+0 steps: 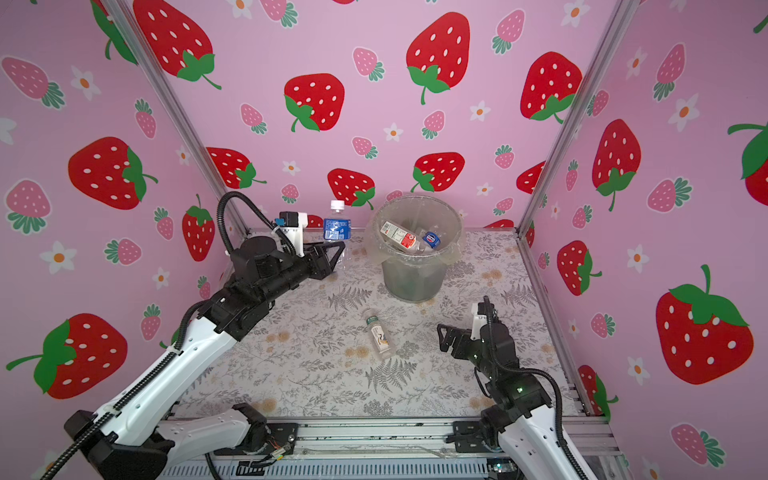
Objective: Throw the plastic bottles in the bin
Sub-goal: 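Lift the blue-labelled bottle with the left gripper and carry it over the bin, then open the left gripper to drop the bottle into the bin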
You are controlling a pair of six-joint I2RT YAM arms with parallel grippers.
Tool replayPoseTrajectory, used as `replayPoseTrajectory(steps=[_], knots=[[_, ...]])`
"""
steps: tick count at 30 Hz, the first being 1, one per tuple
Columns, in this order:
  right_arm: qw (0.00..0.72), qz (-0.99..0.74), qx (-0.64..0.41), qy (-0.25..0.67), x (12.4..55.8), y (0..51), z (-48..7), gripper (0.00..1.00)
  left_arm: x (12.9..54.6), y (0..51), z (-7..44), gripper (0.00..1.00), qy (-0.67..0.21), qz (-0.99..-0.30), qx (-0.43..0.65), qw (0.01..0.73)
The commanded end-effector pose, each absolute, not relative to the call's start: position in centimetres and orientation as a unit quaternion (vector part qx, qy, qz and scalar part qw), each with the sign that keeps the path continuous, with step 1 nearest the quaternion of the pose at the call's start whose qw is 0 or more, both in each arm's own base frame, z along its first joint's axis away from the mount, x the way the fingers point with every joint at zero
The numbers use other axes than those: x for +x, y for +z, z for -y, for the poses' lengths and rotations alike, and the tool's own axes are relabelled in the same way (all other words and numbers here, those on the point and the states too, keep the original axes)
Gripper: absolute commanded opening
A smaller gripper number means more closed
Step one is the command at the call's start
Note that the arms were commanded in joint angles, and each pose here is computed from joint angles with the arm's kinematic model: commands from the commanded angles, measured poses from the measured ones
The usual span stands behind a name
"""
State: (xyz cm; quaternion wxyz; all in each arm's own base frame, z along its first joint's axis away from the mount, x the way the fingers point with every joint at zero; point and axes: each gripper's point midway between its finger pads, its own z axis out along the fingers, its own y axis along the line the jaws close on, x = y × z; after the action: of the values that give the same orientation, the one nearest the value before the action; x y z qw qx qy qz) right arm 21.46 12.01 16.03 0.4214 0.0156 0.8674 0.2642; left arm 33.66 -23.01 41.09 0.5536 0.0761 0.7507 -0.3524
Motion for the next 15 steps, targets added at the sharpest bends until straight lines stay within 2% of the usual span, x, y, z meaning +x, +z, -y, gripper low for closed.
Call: replayPoseTrajectory(steps=[1,4,9,10,11,12,15], knots=[[0.420,-0.870,0.024,0.256,21.6,15.6,-11.6,0.99,34.8,45.7,25.7,0.48,-0.379,-0.718,0.095,0.577],[0.420,-0.871,0.026,0.254,21.6,15.6,-11.6,0.99,36.8,46.6,29.1,0.52,-0.389,-0.717,0.108,0.569],[0.418,-0.873,0.026,0.251,21.7,15.6,-11.6,0.99,40.8,44.8,34.3,0.63,-0.383,-0.752,0.119,0.523],[0.418,-0.872,0.025,0.252,21.7,15.7,-11.6,0.99,41.3,44.4,35.0,0.73,-0.377,-0.760,0.123,0.514],[0.418,-0.873,0.026,0.250,21.7,15.6,-11.5,0.99,41.6,44.1,35.4,0.95,-0.374,-0.765,0.126,0.508],[0.418,-0.872,0.026,0.251,21.6,15.7,-11.5,0.99,41.9,43.9,35.6,0.99,-0.370,-0.770,0.126,0.505],[0.419,-0.872,0.026,0.253,21.6,15.7,-11.5,0.99,42.1,44.1,35.3,0.99,-0.365,-0.769,0.117,0.511]])
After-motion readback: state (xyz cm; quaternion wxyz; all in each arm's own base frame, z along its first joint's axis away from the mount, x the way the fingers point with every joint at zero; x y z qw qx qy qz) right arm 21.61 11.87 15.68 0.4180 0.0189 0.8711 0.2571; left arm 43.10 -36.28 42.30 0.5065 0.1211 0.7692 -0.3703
